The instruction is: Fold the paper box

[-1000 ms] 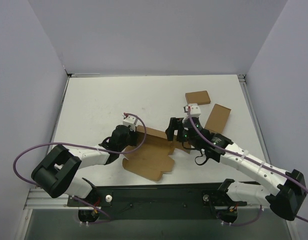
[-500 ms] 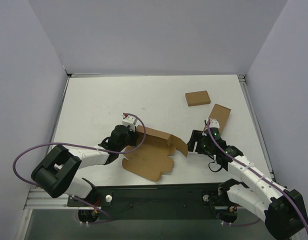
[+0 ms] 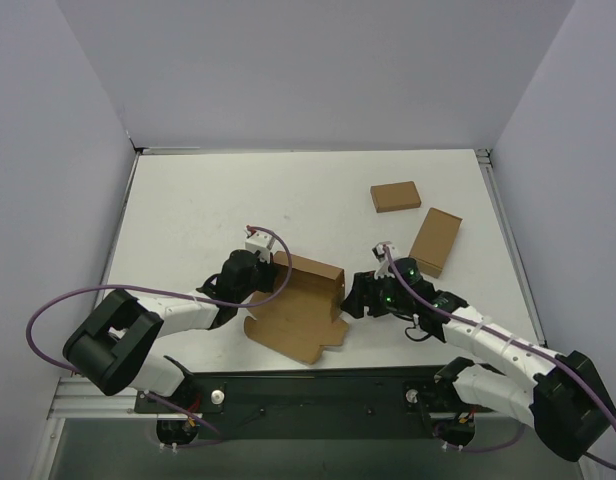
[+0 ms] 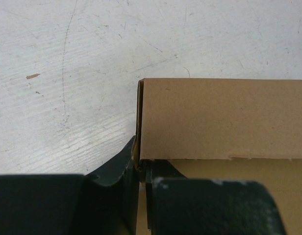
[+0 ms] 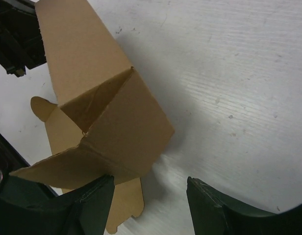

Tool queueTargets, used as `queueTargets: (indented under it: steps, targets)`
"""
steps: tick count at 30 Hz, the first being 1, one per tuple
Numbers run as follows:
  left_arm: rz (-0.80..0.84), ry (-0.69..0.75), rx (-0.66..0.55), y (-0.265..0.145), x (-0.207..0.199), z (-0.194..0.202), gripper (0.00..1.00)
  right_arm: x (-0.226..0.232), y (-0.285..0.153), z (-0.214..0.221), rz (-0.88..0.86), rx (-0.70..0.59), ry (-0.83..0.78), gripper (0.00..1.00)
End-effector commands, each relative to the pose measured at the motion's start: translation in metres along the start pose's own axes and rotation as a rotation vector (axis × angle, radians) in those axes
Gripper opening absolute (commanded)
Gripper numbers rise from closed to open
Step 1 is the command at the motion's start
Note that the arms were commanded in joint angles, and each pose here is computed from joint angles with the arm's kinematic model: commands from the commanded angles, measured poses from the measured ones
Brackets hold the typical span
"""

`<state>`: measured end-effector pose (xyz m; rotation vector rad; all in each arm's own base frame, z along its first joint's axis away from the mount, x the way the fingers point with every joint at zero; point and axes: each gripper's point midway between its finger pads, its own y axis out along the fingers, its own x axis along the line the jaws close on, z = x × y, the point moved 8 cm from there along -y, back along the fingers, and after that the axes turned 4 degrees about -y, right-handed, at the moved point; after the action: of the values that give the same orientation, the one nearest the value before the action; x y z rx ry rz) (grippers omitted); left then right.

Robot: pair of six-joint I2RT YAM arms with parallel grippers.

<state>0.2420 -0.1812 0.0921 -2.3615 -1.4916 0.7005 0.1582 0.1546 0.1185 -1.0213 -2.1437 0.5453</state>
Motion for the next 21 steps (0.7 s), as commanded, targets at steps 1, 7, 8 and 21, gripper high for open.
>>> queueTargets:
  steps: [1,7,8,21]
  targets:
    - [0.017,-0.011,0.032,0.000,0.000,0.007,0.00,0.016,0.008,-0.026,-0.052,-0.095,-0.043,0.63]
    - [0.027,-0.010,0.027,0.000,-0.001,0.006,0.00,0.019,0.021,-0.032,-0.034,-0.169,-0.056,0.65]
    - [0.028,-0.010,0.028,0.000,-0.001,0.006,0.00,0.020,0.022,-0.035,-0.030,-0.185,-0.062,0.65]
    - [0.035,-0.006,0.032,0.001,-0.001,0.007,0.00,0.015,0.039,-0.049,0.055,-0.275,-0.095,0.64]
